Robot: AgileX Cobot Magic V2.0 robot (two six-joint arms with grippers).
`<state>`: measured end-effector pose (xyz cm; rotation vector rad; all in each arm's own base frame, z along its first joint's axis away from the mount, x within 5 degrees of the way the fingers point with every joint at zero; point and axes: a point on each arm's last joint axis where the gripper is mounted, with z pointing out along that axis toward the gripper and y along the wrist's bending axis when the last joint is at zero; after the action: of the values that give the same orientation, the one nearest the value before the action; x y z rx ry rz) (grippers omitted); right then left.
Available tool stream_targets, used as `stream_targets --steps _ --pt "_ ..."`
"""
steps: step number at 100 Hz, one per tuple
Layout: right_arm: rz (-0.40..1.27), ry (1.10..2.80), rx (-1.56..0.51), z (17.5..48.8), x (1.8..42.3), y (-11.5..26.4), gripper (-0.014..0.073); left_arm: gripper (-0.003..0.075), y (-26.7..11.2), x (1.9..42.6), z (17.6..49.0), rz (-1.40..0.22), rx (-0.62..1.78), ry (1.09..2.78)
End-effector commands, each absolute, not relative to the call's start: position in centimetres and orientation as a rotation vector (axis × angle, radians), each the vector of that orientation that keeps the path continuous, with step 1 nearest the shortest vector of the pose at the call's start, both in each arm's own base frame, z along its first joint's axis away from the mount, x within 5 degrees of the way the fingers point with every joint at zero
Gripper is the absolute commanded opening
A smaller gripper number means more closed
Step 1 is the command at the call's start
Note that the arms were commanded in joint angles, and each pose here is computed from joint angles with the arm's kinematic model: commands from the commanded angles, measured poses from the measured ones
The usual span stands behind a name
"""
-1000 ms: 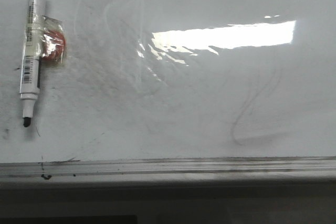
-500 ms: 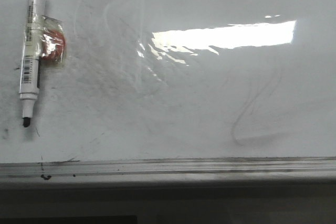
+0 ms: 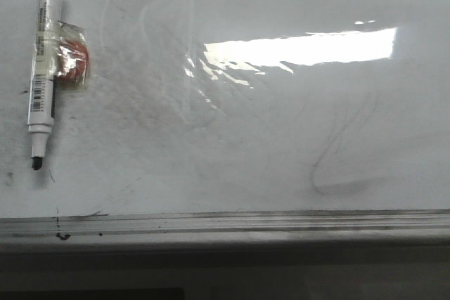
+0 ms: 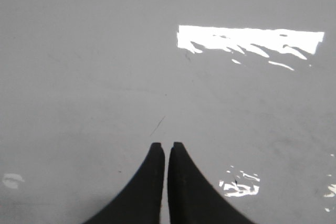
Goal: Write number 9 on whiteboard
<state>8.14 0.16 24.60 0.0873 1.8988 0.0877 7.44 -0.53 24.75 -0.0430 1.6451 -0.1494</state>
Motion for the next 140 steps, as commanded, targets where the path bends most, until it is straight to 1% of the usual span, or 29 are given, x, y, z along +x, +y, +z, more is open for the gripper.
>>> stream_targets --steps 1,4,9,11,13,18,21,26,28,33,43,49,67,79,90,99,107,128,135,140 --pt "0.082 1.835 0.078 26.1 8.9 0.1 -0.0064 0.0003 -0.6 8.0 26.7 -0.175 -0.047 1.541" --pt "0.082 1.844 0.079 26.0 9.0 0.1 -0.0064 0.0030 -0.6 8.1 26.7 -0.178 -0.051 1.545" --pt "0.082 1.847 0.079 26.0 9.0 0.1 -0.0064 0.0104 -0.7 8.3 26.7 -0.184 -0.058 1.549" --pt "0.082 1.847 0.079 26.0 9.0 0.1 -0.0063 0.0143 -0.7 8.4 26.6 -0.184 -0.058 1.553" --pt "0.082 1.847 0.079 26.0 9.0 0.1 -0.0064 0.0200 -0.7 8.5 26.7 -0.184 -0.058 1.549" --pt "0.082 1.847 0.079 26.0 9.0 0.1 -0.0063 0.0286 -0.7 8.8 26.8 -0.184 -0.058 1.541" --pt "0.082 1.847 0.079 26.0 9.0 0.1 -0.0064 0.0357 -0.7 8.9 27.0 -0.185 -0.058 1.519" --pt "0.082 1.847 0.079 26.0 9.0 0.1 -0.0064 0.0441 -0.7 9.2 27.2 -0.186 -0.057 1.492" --pt "0.082 1.847 0.079 26.0 9.0 0.1 -0.0063 0.0468 -0.7 9.3 27.3 -0.186 -0.057 1.477" --pt "0.082 1.847 0.079 26.0 9.0 0.1 -0.0064 0.0504 -0.8 9.5 27.6 -0.192 -0.052 1.442" --pt "0.082 1.847 0.079 26.0 9.0 0.1 -0.0064 0.0500 -1.5 9.8 28.1 -0.224 0.019 1.391" --pt "0.082 1.847 0.079 26.0 9.0 0.1 -0.0063 0.0500 -2.3 9.9 28.1 -0.294 0.077 1.390" --pt "0.082 1.847 0.079 26.0 9.0 0.1 -0.0063 0.0500 -5.4 10.0 27.2 -0.616 0.190 1.485" --pt "0.082 1.847 0.079 26.0 9.0 0.1 -0.0064 0.0500 -7.7 9.6 26.4 -0.746 0.334 1.547" --pt "0.082 1.847 0.079 26.0 9.0 0.1 -0.0064 0.0498 -9.3 9.3 25.7 -0.822 0.433 1.599" --pt "0.082 1.847 0.079 26.0 9.0 0.1 -0.0064 0.0480 -10.3 9.2 25.1 -0.864 0.475 1.643" --pt "0.082 1.847 0.079 26.0 9.0 0.1 -0.0063 0.0470 -10.9 9.4 24.5 -0.869 0.496 1.671" --pt "0.082 1.847 0.079 26.0 9.0 0.1 -0.0063 0.0465 -12.1 10.4 23.8 -0.879 0.493 1.672" --pt "0.082 1.847 0.079 26.0 9.0 0.1 -0.0064 0.0446 -12.5 10.7 23.4 -0.876 0.497 1.687" --pt "0.082 1.847 0.079 26.0 9.0 0.1 -0.0064 0.0416 -12.7 11.0 23.1 -0.876 0.484 1.705"
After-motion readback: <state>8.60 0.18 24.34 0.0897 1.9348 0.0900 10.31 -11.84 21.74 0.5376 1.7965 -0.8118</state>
